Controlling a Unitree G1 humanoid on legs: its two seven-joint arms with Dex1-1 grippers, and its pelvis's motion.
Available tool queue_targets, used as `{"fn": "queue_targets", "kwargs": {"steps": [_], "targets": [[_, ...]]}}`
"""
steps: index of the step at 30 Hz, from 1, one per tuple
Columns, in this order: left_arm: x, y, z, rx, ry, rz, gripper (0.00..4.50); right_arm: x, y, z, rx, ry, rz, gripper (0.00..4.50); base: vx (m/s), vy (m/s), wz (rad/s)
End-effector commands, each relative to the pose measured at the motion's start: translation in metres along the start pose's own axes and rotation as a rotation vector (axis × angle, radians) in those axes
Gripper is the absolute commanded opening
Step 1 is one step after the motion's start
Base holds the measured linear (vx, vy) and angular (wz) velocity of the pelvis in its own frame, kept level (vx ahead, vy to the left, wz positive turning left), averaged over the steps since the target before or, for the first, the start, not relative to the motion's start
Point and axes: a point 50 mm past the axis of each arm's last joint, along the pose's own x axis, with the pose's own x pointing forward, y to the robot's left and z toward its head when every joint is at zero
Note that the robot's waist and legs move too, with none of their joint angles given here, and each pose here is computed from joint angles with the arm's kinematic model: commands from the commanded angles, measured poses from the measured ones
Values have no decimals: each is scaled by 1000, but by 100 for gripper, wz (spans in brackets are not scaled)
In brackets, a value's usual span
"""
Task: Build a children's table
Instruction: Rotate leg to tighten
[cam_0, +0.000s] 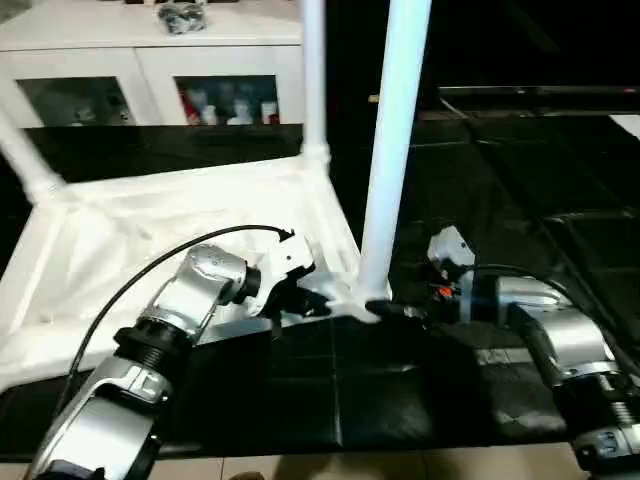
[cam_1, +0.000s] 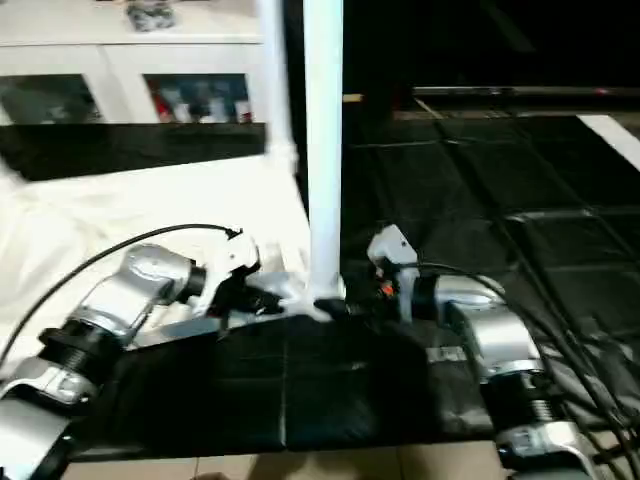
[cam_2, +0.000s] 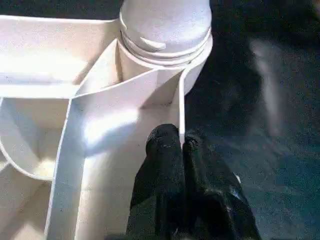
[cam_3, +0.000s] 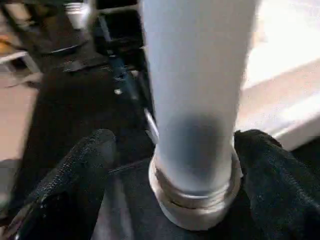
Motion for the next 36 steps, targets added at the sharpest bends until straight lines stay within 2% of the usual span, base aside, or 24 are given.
{"fn": "queue_targets", "kwargs": {"steps": [1,7,9,12,13,15,16,18,21,23,28,36], "targets": [[4,-6,15,106,-1,-102,0,1,6,3,3,-9,70,400,0,0,0],[4,-11,12,137,31,-165,0,2,6,2,9,-3,108,400,0,0,0],[5,-12,12,148,37,-178,0,6,5,2,13,2,112,374,0,0,0],[5,-12,12,152,36,-182,0,7,4,1,12,13,119,363,0,0,0],[6,-12,13,154,37,-183,0,7,4,1,8,22,120,338,0,0,0],[6,-12,13,158,37,-184,0,8,2,0,2,38,119,331,0,0,0],[6,-12,13,159,37,-184,0,8,2,0,1,37,118,331,0,0,0],[5,-12,12,160,37,-185,0,9,1,1,4,34,120,296,0,0,0],[5,-12,12,161,38,-185,0,9,1,1,2,34,124,289,0,0,0],[5,-12,11,162,40,-185,0,8,1,1,2,33,134,258,0,0,0],[5,-12,11,162,39,-183,0,8,2,1,6,29,148,218,0,0,0],[6,-10,11,150,26,-158,0,11,5,-2,22,21,172,204,0,0,0]]}}
